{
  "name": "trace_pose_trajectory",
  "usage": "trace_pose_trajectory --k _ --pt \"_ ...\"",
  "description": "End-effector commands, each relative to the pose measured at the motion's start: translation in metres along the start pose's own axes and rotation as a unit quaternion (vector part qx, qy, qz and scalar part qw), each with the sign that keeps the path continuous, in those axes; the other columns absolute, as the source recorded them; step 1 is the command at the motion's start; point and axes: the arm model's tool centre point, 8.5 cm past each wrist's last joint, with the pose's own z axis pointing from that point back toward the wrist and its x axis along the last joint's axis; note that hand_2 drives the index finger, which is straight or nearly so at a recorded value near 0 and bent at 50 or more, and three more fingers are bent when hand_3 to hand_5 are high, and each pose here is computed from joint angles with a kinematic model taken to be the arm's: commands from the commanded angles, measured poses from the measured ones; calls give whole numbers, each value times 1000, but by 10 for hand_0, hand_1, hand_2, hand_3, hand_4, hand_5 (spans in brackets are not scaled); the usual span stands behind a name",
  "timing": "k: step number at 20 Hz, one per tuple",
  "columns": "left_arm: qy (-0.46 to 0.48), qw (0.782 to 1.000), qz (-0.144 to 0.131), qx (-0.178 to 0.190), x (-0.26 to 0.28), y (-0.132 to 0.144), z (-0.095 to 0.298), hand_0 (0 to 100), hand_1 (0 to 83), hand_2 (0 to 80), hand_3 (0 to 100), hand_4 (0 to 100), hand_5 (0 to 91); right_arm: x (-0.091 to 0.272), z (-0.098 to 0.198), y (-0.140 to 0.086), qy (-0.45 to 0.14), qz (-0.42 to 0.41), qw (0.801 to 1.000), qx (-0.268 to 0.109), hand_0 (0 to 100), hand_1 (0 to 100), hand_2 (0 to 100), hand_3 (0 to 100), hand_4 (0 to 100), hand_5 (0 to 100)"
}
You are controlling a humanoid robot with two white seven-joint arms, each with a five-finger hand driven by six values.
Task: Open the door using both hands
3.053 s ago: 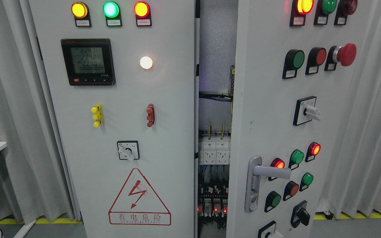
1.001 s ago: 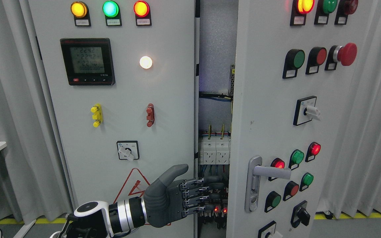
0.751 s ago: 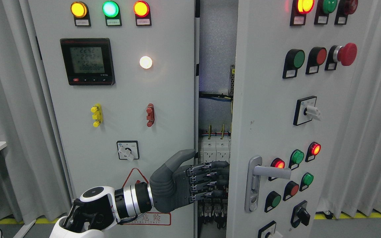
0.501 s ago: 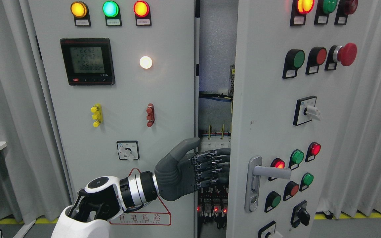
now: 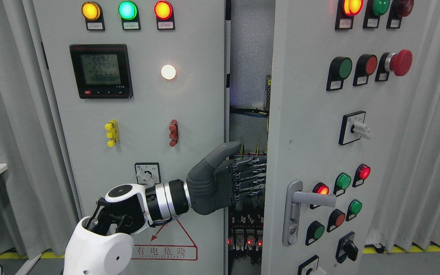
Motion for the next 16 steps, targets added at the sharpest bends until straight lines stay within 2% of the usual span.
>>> trace_pose_trajectory --k 1,5,11,16 --pt "-27 999 -45 -8 66 -5 -5 291 0 27 28 34 0 0 0 0 0 0 1000 0 218 0 0 0 0 0" --pt "-39 997 -59 -16 87 -11 -4 291 0 27 27 35 0 0 0 0 0 0 1000 0 218 0 0 0 0 0" --pt "-50 997 -55 -20 96 -12 4 291 0 28 27 35 0 0 0 0 0 0 1000 0 218 0 0 0 0 0" --pt "-36 998 -52 -28 87 -14 -4 291 0 27 27 35 0 0 0 0 0 0 1000 0 218 0 0 0 0 0"
